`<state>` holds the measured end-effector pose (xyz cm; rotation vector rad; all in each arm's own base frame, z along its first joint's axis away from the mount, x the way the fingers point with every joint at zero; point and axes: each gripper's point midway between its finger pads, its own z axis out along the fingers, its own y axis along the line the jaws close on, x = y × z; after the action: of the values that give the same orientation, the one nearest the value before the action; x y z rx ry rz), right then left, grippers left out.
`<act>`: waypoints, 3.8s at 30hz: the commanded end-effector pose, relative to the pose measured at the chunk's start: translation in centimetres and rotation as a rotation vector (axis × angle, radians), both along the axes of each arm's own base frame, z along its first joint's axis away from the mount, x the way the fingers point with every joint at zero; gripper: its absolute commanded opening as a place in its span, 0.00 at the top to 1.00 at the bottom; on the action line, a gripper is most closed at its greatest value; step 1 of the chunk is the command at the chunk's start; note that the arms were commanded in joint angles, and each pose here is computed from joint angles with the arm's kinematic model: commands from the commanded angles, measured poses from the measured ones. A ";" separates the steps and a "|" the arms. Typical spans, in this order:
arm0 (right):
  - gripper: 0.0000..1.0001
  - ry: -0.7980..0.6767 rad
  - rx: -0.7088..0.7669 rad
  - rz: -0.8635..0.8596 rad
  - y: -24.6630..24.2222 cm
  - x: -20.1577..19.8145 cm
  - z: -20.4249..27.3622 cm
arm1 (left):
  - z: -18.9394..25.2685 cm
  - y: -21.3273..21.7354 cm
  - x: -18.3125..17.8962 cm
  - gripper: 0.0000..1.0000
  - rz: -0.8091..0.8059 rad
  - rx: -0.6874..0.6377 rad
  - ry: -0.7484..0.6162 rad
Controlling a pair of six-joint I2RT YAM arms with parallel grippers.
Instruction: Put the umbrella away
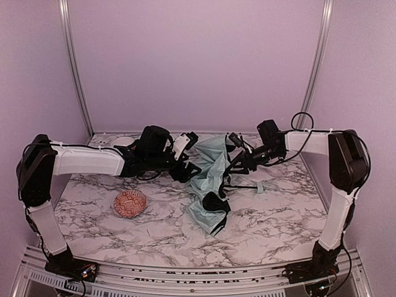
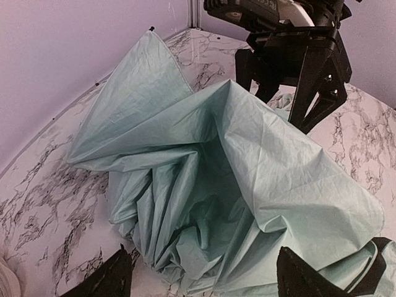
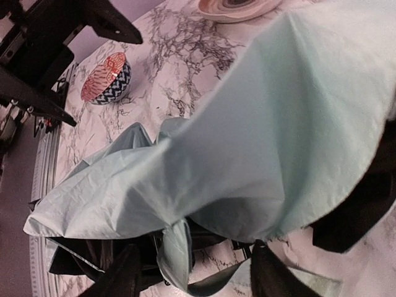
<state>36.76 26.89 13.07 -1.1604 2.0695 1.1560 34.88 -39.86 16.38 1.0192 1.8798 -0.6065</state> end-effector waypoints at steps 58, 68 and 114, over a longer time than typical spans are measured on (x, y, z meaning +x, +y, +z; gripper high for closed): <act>0.48 0.028 -0.191 0.139 16.7 -18.4 14.2 | -6.3 4.2 3.1 0.12 0.269 -0.036 0.115; 0.03 -0.147 -0.224 -0.500 -1.2 5.5 15.9 | -2.4 6.8 0.6 0.13 0.243 -0.040 0.017; 0.98 -0.209 -0.114 0.219 11.3 -17.6 3.1 | -3.2 8.4 -11.7 0.07 -0.058 -0.051 0.056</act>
<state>21.72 36.68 18.44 -1.4679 1.9128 0.9663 21.96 -32.38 11.98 1.0997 1.8906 -0.7510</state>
